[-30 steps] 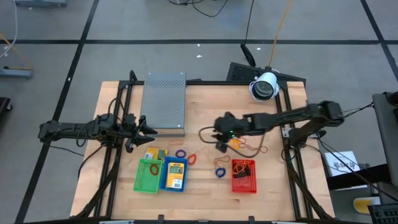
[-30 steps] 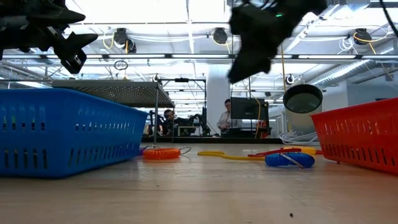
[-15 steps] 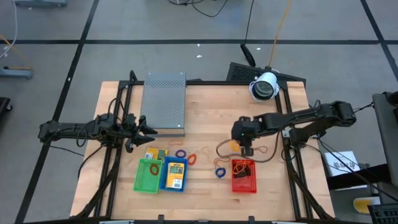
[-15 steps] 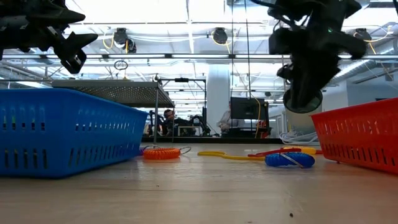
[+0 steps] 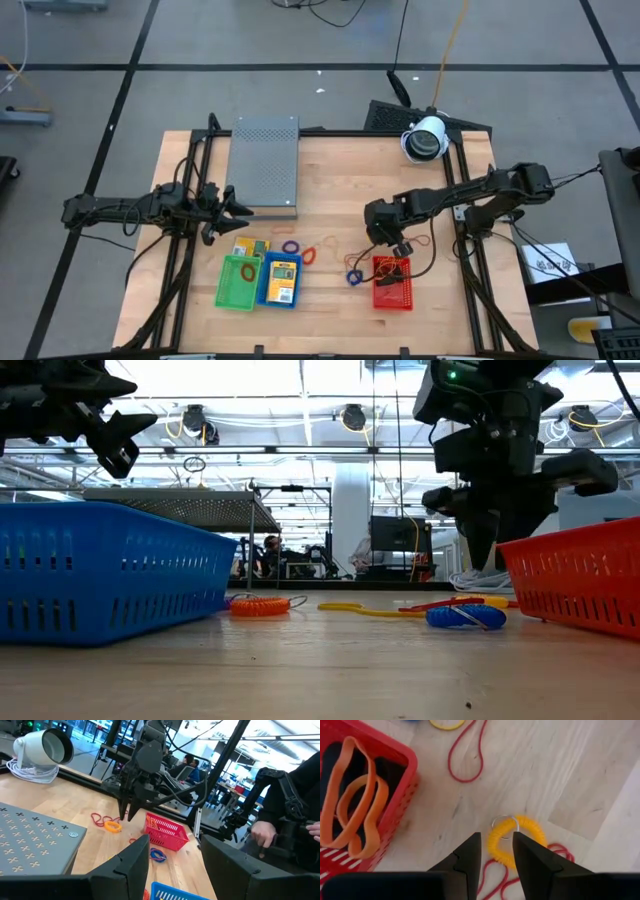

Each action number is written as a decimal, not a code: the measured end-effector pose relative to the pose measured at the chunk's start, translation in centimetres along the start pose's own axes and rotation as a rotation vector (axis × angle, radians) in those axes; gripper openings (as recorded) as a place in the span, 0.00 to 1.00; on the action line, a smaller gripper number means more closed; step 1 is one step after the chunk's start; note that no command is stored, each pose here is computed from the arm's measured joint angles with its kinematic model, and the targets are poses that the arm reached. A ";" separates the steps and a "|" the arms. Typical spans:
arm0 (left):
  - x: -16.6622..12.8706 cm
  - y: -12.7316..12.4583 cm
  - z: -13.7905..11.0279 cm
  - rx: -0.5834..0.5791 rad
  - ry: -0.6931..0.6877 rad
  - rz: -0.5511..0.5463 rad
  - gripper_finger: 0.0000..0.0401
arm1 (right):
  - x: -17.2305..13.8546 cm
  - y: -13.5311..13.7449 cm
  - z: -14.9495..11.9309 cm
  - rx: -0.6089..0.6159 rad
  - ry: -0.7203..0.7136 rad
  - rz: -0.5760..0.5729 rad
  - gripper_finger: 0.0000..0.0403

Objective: Pick & Place Office Desk Supplies
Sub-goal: Put the yellow spring rubberband into the green bin, then put the red rubber band into the red bin

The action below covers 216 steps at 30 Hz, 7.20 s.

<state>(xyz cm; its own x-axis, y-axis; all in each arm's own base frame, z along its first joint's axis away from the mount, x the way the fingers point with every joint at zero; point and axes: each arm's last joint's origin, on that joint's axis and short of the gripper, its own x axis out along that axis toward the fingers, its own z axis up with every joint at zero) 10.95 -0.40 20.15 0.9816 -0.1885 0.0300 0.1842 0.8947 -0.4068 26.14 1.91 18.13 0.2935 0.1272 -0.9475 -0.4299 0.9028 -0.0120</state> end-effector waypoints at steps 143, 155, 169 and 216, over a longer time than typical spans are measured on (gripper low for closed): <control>0.0 0.0 0.0 0.000 0.001 0.000 0.46 | 7.2 -0.3 33.3 0.007 -1.100 -0.078 0.00; 0.0 0.0 0.0 0.000 0.000 0.000 0.46 | 8.1 -2.9 32.4 0.002 -1.021 -0.129 0.00; 0.0 0.0 0.0 -0.001 0.001 0.000 0.46 | 11.9 -3.1 30.3 0.035 -0.928 -0.112 0.00; 0.0 0.0 0.0 0.000 0.001 0.000 0.46 | 8.1 -1.4 29.8 0.073 -0.826 -0.087 0.22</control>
<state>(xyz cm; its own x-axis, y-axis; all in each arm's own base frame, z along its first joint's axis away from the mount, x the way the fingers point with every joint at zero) 10.95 -0.40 20.15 0.9816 -0.1888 0.0296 0.1844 0.8946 -0.4070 54.57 13.97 19.99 0.8674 0.2901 -0.4042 -0.3283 0.9442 -0.0267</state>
